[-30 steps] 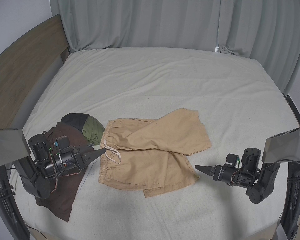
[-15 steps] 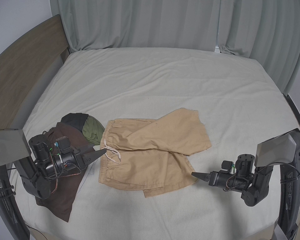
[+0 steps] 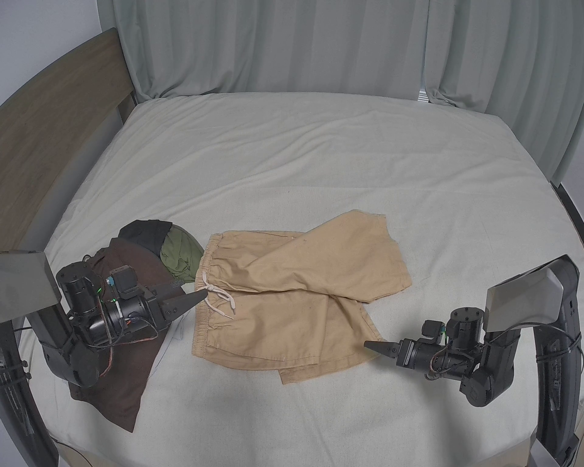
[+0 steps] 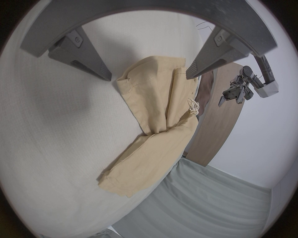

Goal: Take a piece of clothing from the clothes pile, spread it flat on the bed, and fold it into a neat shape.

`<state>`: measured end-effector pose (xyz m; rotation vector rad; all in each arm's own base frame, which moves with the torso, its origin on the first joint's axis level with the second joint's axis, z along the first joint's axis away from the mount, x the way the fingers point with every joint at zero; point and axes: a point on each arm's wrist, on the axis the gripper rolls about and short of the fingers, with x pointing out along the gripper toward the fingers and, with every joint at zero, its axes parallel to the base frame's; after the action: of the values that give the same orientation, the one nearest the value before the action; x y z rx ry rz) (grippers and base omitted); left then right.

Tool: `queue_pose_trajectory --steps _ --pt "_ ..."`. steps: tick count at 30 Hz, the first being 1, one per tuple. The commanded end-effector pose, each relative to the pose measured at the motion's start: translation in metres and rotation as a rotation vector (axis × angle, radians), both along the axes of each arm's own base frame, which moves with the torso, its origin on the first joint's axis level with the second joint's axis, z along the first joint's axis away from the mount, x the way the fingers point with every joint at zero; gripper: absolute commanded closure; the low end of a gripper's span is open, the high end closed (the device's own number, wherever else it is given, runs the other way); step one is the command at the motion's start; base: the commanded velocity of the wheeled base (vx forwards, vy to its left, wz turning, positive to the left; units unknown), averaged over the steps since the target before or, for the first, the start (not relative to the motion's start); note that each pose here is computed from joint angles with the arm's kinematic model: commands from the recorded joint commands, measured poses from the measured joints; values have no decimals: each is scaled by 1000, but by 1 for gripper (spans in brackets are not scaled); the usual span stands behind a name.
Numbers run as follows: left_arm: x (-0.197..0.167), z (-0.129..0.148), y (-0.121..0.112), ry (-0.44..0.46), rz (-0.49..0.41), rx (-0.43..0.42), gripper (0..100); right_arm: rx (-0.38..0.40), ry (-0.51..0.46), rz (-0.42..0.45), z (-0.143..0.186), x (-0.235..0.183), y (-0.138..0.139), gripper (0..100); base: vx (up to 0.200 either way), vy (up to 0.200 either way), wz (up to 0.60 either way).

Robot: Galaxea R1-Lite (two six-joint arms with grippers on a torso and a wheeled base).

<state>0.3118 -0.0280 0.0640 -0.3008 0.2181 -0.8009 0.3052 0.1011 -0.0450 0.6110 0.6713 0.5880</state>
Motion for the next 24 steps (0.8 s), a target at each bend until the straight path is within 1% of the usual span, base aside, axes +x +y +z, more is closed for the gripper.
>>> queue_pose_trajectory --steps 1,2,3,10,15,18,19,20,24 --pt "0 -1 0 1 -1 1 0 15 16 6 -2 0 5 0 0 0 0" --pt "0 -1 0 1 -1 1 0 18 14 5 -2 1 6 0 0 0 0" --pt "0 -1 -1 2 -3 0 0 18 12 4 -2 2 6 100 0 0 0" --pt "0 0 -1 -2 -3 1 0 15 7 -11 -2 3 5 100 0 0 0" --pt "0 0 -1 0 -5 1 0 4 -18 -52 2 8 1 100 0 0 0" --pt "0 0 -1 0 -6 0 0 7 -45 -91 7 15 -10 100 0 0 0" --pt "0 0 -1 0 -6 0 0 7 -45 -91 7 15 -10 100 0 0 0" --pt "0 0 -2 1 -9 -1 0 11 -71 -120 13 20 -19 100 0 0 0" --pt "0 0 -3 0 -11 0 0 15 -99 -155 17 28 -30 100 0 0 0"
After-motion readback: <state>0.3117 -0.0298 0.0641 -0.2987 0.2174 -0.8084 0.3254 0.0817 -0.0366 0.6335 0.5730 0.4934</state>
